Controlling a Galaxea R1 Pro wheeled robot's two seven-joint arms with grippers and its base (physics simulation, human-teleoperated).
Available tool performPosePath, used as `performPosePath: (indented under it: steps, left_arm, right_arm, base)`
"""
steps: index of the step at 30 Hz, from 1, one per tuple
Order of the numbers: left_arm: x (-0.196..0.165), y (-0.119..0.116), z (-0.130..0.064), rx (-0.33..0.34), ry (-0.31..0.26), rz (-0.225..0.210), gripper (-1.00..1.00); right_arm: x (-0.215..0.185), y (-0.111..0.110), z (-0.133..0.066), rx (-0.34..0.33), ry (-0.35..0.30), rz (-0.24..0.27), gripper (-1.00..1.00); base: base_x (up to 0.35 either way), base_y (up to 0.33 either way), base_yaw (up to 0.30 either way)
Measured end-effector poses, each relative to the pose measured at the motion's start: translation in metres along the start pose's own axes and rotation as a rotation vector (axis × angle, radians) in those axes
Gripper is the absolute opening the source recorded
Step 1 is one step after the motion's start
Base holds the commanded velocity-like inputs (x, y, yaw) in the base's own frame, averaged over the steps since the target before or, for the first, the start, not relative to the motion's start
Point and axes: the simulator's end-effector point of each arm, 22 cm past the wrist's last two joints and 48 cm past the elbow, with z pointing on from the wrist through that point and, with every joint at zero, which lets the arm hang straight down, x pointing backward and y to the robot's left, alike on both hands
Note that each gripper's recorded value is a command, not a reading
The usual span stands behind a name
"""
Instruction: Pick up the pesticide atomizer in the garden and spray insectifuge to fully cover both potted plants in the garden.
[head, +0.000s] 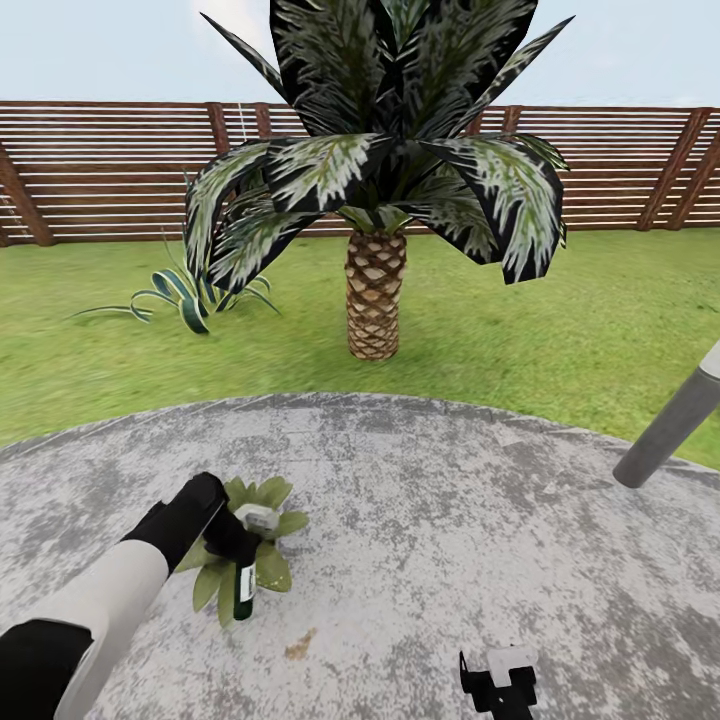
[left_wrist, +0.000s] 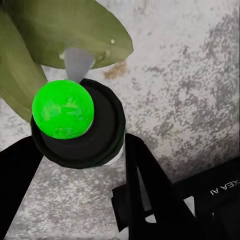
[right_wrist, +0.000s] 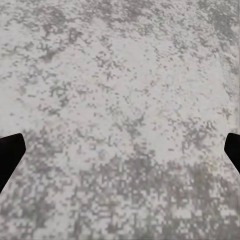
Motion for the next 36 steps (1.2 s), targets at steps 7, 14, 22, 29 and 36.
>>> performPosePath:
  steps: [7, 14, 22, 29, 36]
  left_arm:
    - [0.010, 0.004, 0.005, 0.002, 0.014, -0.004, -1.00]
    - [0.024, -0.001, 0.016, 0.017, 0.047, -0.014, -1.00]
    - [0.010, -0.043, 0.023, 0.055, 0.051, 0.038, -1.00]
    - [0.033, -0.035, 0.035, 0.049, 0.084, 0.029, -1.00]
    - [0.076, -0.034, 0.059, 0.059, 0.158, 0.010, -1.00]
  right_arm:
    - [0.013, -0.001, -0.004, 0.001, 0.027, -0.006, 1.00]
    - [0.014, 0.000, -0.005, 0.000, 0.030, -0.006, 1.00]
    - [0.014, 0.000, -0.005, 0.000, 0.030, -0.006, 1.00]
    - [0.015, 0.000, -0.005, 0.000, 0.031, -0.006, 1.00]
    - [0.015, 0.000, -0.005, 0.000, 0.031, -0.006, 1.00]
  base:
    - [0.000, 0.000, 0.000]
    - [0.000, 0.000, 0.000]
    - [0.000, 0.000, 0.000]
    - [0.000, 0.000, 0.000]
    - [0.000, 0.000, 0.000]
